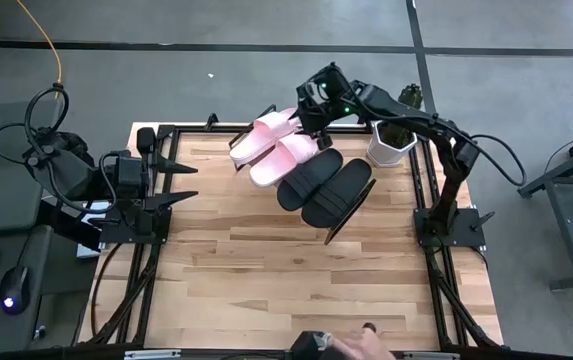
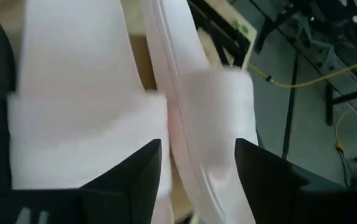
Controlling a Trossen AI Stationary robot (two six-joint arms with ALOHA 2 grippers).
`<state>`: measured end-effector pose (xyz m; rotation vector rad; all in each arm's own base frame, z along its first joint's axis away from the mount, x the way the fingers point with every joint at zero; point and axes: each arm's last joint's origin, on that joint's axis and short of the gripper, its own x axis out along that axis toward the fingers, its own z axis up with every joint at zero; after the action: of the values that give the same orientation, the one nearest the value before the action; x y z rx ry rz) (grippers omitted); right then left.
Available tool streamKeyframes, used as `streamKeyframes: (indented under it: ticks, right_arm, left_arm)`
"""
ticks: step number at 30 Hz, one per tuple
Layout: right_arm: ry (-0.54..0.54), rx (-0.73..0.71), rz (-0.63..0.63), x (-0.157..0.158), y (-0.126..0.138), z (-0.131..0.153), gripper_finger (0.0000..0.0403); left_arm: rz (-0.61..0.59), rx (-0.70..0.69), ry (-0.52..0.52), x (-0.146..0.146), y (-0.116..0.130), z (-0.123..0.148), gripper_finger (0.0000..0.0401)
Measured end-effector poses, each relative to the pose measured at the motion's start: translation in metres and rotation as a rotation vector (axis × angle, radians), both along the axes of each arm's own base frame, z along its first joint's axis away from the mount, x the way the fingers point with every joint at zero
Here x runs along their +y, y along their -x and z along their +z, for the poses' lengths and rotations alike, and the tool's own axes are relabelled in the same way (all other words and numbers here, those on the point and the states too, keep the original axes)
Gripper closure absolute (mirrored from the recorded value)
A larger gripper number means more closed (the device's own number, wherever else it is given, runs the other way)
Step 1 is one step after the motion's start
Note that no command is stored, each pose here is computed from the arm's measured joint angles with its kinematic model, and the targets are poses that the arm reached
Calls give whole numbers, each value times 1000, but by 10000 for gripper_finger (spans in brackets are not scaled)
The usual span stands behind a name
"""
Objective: Pick and place slides into the shelf
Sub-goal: Put the pink slipper on the shelf
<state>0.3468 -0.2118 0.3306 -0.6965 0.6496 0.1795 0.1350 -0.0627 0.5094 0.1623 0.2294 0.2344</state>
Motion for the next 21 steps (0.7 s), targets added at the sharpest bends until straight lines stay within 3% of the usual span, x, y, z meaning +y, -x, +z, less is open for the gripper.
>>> streamKeyframes:
  ticks: [7,15,21]
  right_arm:
    - [-25,-47,26,22,-15,5,261]
    - [61,-10,-43,33,-22,4,385]
    - [46,-12,-70,32,-22,4,389]
  left_arm:
    - [-3,7,-3,0,0,-1,222]
    - [-4,7,-3,0,0,-1,222]
    - [-32,12,5,-1,0,-1,222]
